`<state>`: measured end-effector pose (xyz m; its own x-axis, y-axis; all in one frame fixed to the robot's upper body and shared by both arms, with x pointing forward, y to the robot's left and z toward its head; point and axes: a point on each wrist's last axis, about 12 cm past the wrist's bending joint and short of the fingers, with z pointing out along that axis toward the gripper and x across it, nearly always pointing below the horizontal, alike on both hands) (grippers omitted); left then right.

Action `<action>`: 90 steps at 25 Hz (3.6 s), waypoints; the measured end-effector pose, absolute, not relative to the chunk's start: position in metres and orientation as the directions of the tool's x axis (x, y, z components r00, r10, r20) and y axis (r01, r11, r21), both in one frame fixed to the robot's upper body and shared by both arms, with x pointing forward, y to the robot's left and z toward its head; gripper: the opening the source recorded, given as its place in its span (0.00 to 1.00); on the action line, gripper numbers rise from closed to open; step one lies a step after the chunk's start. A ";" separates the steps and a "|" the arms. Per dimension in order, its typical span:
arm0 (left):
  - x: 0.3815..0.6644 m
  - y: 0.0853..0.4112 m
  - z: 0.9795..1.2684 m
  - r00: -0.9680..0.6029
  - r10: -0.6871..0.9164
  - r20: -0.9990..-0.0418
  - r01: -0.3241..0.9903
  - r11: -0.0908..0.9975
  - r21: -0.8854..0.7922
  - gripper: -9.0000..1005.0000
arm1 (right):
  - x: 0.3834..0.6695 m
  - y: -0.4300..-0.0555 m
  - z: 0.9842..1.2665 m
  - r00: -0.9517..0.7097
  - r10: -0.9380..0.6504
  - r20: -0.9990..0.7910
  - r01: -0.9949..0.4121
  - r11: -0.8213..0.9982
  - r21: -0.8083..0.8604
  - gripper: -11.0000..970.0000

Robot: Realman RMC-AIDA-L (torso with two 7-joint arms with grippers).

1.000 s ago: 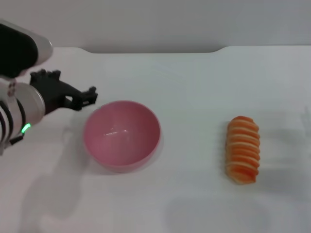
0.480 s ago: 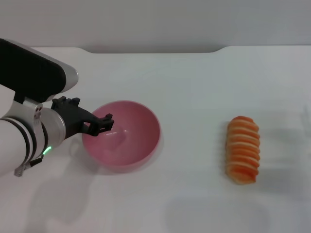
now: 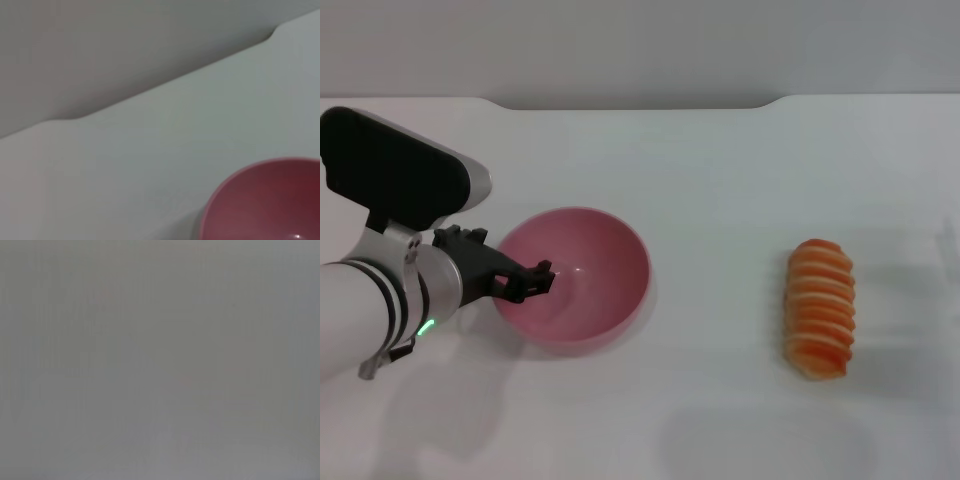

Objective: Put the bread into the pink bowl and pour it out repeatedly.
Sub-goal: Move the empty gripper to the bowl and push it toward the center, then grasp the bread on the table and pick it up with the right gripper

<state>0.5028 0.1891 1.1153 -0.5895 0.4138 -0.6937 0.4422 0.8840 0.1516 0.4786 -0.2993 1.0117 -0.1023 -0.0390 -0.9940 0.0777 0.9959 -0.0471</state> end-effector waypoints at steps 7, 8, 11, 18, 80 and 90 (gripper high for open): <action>0.506 0.191 1.103 -0.610 0.399 -0.685 0.428 0.893 0.139 0.84 | 0.478 -0.300 1.011 -0.105 -0.040 -0.994 0.079 0.996 -0.049 0.76; 0.506 0.192 1.102 -0.611 0.397 -0.685 0.426 0.894 0.138 0.84 | 0.478 -0.300 1.011 -0.105 -0.040 -0.994 0.078 0.996 -0.049 0.76; 0.508 0.194 1.098 -0.615 0.384 -0.688 0.416 0.900 0.131 0.84 | 0.478 -0.298 1.010 -0.107 -0.041 -0.993 0.070 0.996 -0.048 0.76; 0.511 0.198 1.092 -0.639 0.357 -0.682 0.391 0.914 0.112 0.83 | 0.478 -0.297 1.011 -0.107 -0.040 -0.993 0.067 0.997 -0.048 0.76; 0.559 0.191 1.152 -0.546 0.352 -0.760 0.393 0.909 0.138 0.05 | 0.566 -0.248 1.150 -0.593 -0.137 -0.793 -0.315 0.946 0.073 0.76; 0.562 0.189 1.155 -0.524 0.349 -0.777 0.395 0.908 0.141 0.05 | 0.567 -0.194 1.143 -0.735 -0.370 -0.569 -0.428 0.903 -0.034 0.76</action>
